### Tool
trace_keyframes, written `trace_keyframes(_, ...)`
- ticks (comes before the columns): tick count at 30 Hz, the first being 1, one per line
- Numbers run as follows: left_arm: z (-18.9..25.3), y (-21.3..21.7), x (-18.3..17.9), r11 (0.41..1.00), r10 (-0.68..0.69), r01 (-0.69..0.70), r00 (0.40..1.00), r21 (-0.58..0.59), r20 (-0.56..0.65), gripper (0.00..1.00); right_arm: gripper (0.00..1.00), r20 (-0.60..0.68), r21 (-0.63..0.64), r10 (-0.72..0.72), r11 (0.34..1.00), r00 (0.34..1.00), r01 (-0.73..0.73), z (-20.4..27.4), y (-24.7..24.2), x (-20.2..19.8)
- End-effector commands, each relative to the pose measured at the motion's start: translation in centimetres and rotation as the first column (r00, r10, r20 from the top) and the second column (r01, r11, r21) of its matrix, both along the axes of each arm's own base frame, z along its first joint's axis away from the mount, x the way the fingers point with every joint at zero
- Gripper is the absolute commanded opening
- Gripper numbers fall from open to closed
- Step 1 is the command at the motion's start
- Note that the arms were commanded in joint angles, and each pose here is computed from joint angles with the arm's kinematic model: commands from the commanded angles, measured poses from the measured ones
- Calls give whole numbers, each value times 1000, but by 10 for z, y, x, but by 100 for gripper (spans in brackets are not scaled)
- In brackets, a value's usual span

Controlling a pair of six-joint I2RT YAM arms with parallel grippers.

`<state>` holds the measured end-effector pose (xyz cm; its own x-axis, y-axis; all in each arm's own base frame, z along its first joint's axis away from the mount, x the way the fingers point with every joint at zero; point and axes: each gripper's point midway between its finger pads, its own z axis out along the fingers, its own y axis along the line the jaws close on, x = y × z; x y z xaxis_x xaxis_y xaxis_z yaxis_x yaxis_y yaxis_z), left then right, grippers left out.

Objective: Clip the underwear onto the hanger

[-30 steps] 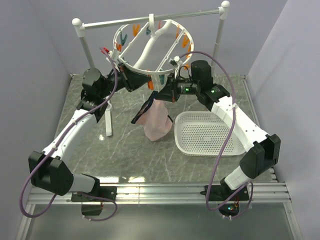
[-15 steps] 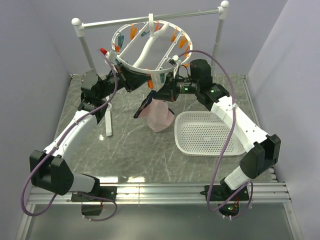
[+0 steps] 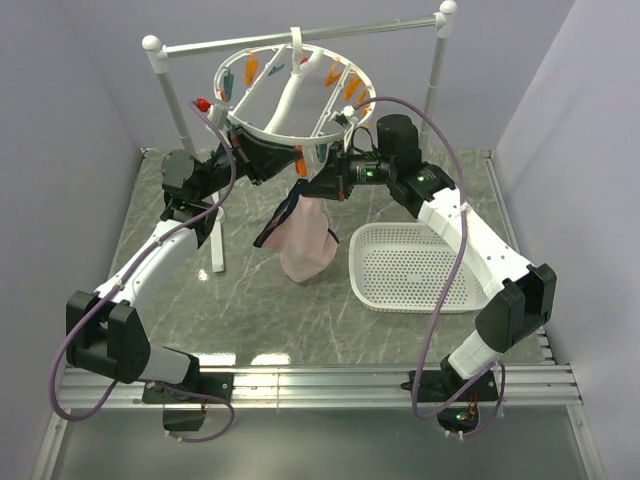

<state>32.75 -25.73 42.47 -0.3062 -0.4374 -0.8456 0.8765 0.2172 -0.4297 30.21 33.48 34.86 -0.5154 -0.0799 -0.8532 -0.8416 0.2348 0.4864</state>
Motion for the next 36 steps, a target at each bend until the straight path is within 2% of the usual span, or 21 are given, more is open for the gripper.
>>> trace_keyframes(1,-9,-16,-45,972,-231,229,972,60,36,0,0,94,87,6,996,996,-15,40,9,5)
trace_keyframes(9,-13,-16,-44,970,-234,231,972,69,31,0,0,87,125,20,992,996,-31,52,9,3)
trace_keyframes(18,-16,-17,-38,976,-211,209,977,68,19,0,0,71,203,-38,979,997,23,65,1,2)
trace_keyframes(21,-14,-16,-35,979,-194,193,981,63,25,0,0,70,195,-54,980,996,40,64,-2,1)
trace_keyframes(28,-15,-14,-25,988,-143,142,990,57,17,0,0,86,193,-213,962,973,193,72,-16,14)
trace_keyframes(36,-12,-15,-30,984,-170,169,985,56,28,0,0,119,183,-193,968,974,169,77,-13,14)
